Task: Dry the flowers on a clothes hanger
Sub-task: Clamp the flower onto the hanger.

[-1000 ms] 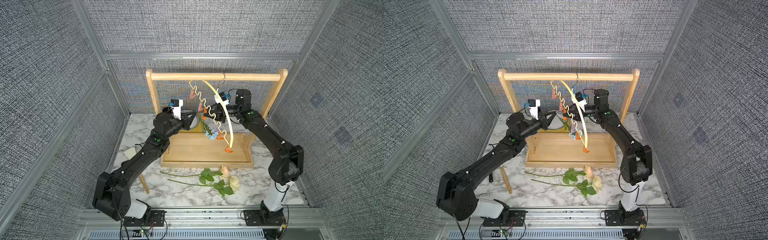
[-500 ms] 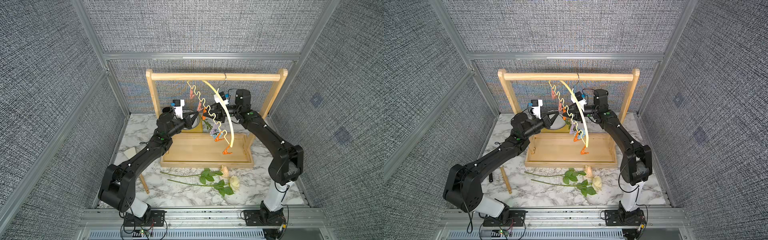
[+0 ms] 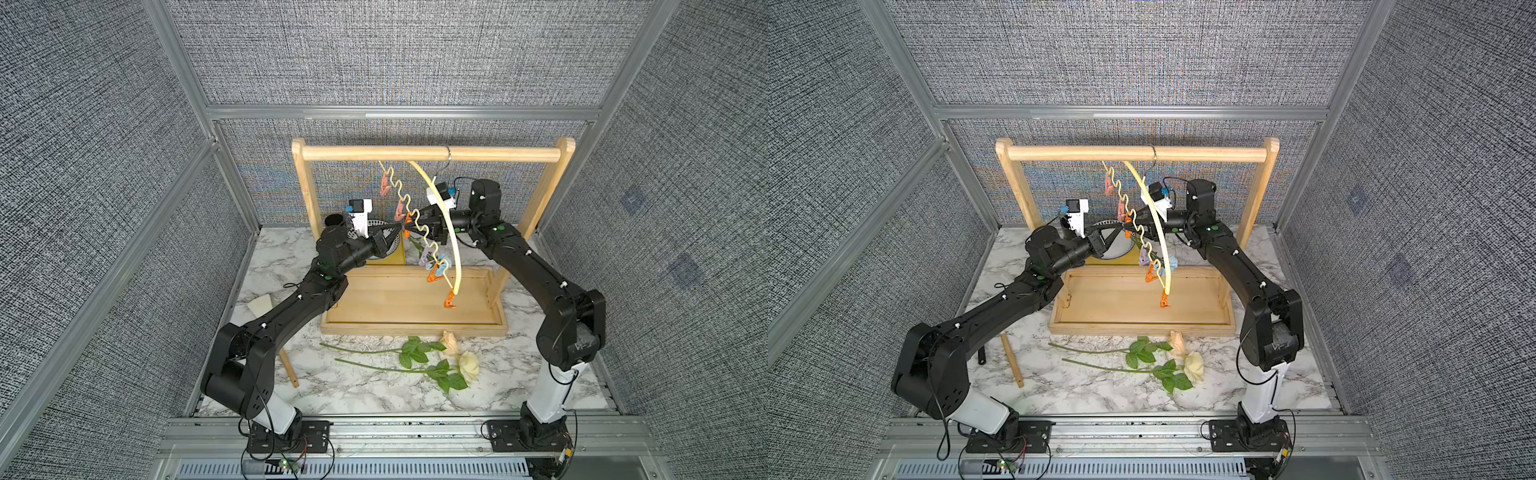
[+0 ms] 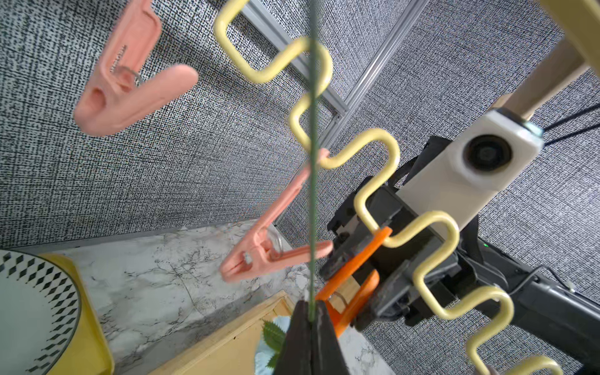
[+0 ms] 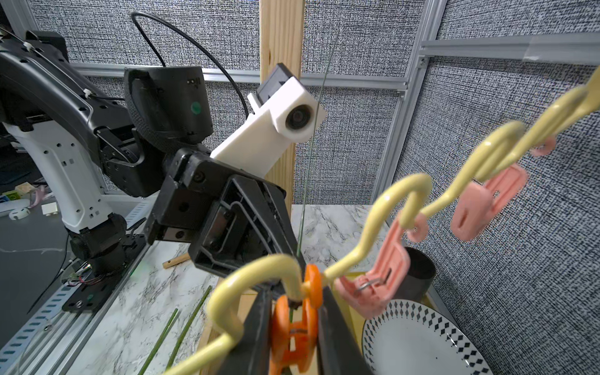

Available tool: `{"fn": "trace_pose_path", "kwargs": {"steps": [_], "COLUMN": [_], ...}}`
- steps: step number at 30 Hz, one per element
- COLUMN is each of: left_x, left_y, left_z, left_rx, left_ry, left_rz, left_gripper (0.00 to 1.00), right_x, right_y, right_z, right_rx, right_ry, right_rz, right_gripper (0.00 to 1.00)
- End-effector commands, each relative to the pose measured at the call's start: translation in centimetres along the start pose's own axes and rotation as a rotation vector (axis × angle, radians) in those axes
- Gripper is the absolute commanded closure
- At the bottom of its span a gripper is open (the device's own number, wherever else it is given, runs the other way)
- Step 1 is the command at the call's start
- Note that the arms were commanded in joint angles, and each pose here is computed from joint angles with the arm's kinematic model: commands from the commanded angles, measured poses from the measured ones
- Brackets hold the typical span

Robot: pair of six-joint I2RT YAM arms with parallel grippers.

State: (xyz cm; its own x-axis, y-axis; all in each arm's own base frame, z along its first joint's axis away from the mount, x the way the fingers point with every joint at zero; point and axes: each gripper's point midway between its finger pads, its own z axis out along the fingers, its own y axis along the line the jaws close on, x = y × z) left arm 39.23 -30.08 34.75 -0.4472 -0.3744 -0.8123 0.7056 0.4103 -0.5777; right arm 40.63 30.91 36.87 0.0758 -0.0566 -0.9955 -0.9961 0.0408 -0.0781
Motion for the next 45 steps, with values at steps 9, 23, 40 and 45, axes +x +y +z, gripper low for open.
{"fn": "trace_pose_path", "kwargs": {"steps": [9,23,40,45], "left_x": [-0.8,-0.2,-0.5,-0.5], "left_y": [-1.1,-0.3,-0.6,-0.6], "left_z": [-0.2,-0.4,-0.4,-0.4], "left_rx": [0.029,-0.022,-0.014,-0.014], "left_ry": [-0.016,0.016,0.010,0.010], "left_rz": [0.045,0.077,0.073,0.071], "left_gripper": [0.98,0.98,0.98,0.98], "right_x": [-0.7,-0.3,-0.1,-0.1], "right_y": [0.0,0.1,0.0,0.1], "right_z": [-0.1,0.1,0.3,0.3], "right_rx": [0.002,-0.008,-0.002,0.001], "right_ry": [-0.015,-0.010,-0.005,-0.004], "right_rz": [-0.031,-0.016,-0.015,-0.018], "right_gripper": [0.76,0.76,0.62,0.58]}}
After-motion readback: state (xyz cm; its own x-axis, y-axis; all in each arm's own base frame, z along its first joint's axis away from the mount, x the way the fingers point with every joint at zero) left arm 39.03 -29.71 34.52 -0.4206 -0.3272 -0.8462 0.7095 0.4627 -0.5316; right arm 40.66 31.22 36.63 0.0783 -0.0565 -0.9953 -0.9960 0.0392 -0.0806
